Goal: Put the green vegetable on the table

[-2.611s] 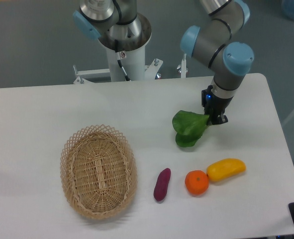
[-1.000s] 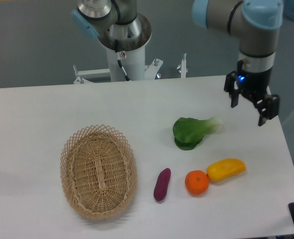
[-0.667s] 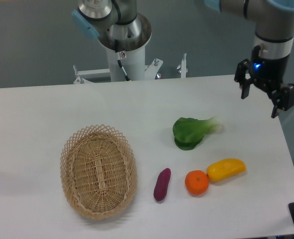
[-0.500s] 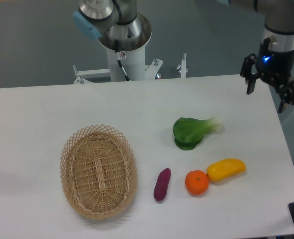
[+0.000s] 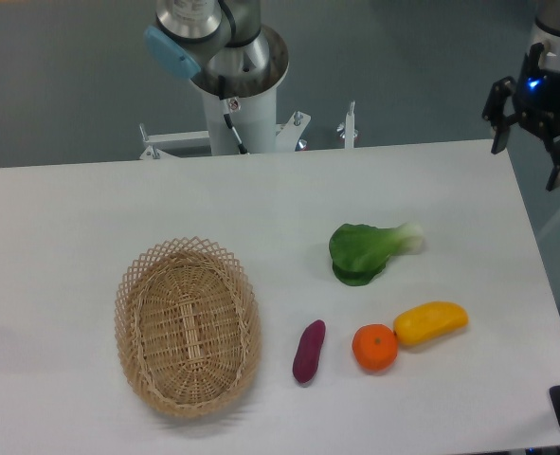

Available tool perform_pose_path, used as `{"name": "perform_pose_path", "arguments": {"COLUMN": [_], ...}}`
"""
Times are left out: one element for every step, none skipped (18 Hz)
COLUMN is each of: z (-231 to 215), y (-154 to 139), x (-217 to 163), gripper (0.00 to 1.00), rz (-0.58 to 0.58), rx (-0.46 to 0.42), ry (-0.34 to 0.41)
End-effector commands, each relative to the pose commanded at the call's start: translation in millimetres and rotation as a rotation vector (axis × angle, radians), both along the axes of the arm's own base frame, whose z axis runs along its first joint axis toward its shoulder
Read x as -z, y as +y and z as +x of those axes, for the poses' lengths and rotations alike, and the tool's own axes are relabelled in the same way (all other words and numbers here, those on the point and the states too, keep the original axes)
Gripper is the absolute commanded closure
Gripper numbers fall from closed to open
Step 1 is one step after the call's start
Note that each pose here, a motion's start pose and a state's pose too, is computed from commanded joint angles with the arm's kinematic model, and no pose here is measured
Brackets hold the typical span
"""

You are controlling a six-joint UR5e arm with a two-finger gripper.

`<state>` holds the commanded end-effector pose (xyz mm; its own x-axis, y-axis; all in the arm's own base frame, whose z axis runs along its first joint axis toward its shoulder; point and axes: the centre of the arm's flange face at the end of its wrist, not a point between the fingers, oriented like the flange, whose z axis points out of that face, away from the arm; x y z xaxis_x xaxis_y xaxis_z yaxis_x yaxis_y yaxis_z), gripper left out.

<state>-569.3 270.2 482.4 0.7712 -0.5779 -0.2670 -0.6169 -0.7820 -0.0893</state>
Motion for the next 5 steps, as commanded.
{"name": "perform_pose_path", "arguments": {"z": [0.0, 0.2, 0.1, 0.3, 0.7], "y": [0.1, 0.5, 0.6, 0.7, 1.6], "x": [0.0, 0.1, -0.1, 0.6, 0.6], "gripper": [0.0, 0.0, 0.0, 0.0, 0.0], "rz": [0.001, 0.006, 0.006, 0.007, 0.007], "rx": [0.0, 0.001, 0.001, 0.002, 0.002], "ry": [0.0, -0.003, -0.001, -0.003, -0.003]}}
